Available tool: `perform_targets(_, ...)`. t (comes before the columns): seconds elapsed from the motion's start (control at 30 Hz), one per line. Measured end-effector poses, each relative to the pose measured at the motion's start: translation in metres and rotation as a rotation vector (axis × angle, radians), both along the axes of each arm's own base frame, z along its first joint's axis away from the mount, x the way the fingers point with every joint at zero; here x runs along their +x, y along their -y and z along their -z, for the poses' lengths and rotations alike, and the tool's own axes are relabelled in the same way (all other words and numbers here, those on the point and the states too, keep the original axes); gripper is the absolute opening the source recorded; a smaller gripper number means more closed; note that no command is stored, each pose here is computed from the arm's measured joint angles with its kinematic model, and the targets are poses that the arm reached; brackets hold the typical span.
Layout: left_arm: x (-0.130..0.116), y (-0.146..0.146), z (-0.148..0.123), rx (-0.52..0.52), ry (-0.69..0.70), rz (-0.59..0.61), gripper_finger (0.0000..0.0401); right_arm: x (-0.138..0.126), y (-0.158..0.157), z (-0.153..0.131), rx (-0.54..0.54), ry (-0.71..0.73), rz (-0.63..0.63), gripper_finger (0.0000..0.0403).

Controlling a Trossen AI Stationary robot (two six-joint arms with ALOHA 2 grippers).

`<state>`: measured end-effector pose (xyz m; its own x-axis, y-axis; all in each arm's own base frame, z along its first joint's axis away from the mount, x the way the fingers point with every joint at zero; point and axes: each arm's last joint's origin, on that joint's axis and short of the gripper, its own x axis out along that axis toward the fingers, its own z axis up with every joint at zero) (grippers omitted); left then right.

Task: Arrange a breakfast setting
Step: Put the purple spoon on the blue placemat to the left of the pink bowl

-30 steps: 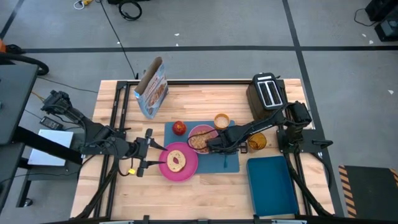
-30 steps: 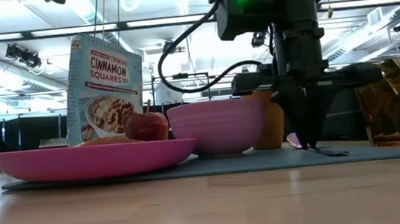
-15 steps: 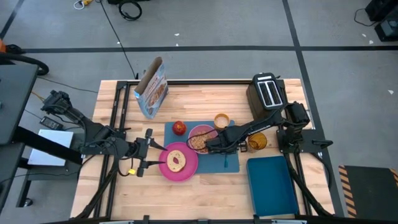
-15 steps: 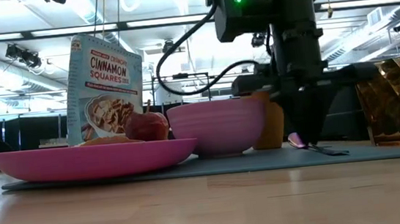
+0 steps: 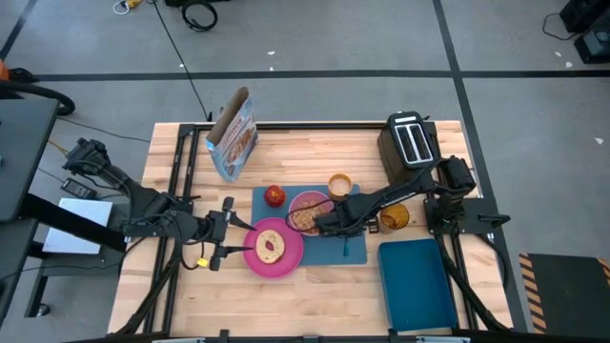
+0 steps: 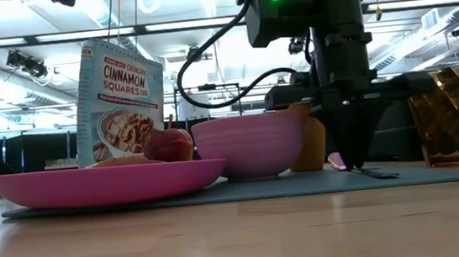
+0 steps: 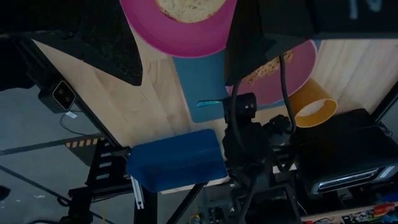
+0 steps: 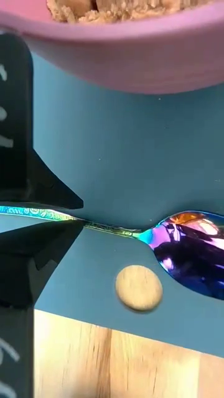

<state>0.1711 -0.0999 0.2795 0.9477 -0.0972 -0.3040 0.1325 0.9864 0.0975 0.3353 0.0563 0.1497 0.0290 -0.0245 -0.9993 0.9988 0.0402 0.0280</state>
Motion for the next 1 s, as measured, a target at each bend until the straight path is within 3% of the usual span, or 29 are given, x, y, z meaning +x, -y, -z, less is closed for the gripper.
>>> perform_targets(0.73,0.0006,-0.0001,-0.0013,0.011,0.014,0.004,0.0233,-0.0003,-0.0020,0.0066,0.000,0.037,-0.024,0.0044)
perform_targets(1.0,-0.0002,-0.0006,-0.0022,0.007,0.018,0.003,0.0233,-0.0006,-0.0017,0.0068,0.000,0.036,0.030,0.0044)
